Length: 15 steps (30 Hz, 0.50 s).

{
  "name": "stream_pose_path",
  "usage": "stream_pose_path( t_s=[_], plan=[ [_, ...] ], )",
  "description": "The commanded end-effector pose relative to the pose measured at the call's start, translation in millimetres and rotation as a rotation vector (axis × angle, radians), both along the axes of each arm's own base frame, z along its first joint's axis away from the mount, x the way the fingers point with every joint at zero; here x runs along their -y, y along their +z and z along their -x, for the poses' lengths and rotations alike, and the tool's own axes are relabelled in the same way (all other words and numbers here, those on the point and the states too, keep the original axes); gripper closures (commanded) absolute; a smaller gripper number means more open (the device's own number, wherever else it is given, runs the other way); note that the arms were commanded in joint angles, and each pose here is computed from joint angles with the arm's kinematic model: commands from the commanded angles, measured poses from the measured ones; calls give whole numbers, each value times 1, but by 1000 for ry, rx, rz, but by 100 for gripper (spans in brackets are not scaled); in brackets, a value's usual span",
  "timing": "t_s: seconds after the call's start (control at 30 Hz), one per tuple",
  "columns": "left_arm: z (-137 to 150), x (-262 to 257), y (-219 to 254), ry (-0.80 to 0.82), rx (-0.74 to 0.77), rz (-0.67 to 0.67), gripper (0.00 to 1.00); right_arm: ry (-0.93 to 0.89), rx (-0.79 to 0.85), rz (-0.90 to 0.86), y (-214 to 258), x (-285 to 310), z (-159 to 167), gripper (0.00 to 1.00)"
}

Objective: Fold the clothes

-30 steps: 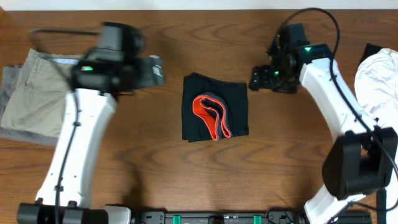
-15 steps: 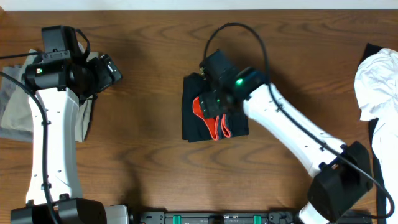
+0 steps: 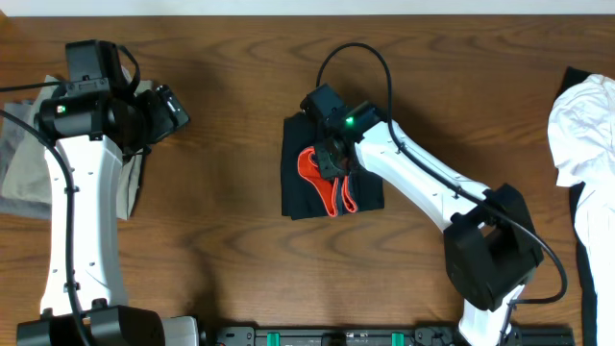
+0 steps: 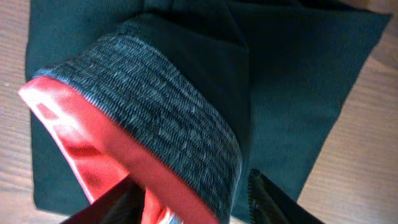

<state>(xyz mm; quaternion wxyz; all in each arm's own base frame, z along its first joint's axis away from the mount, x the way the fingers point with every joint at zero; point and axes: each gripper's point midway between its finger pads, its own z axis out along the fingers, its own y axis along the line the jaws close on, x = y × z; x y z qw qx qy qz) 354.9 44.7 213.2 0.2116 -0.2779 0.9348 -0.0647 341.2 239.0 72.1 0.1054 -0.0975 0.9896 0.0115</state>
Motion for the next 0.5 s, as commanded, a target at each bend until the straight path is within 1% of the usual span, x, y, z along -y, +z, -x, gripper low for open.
stream_pose_path(
  t_s=[0.0, 0.03, 0.07, 0.13, 0.2, 0.47],
  plan=[
    [2, -1, -5, 12, -18, 2, 2, -39, 23, 14, -1, 8, -12, 66],
    [2, -1, -5, 12, -18, 2, 2, -50, 26, 26, -3, 13, -15, 73],
    [2, -1, -5, 12, -18, 2, 2, -60, 29, 32, -3, 17, -17, 77],
    [2, -1, -5, 12, -18, 2, 2, -82, 30, 36, -3, 26, -23, 90],
    [2, -1, -5, 12, -18, 2, 2, -107, 30, 35, -3, 35, -28, 98],
    [2, -1, -5, 12, -18, 2, 2, -131, 34, 45, -3, 61, -42, 99]
  ],
)
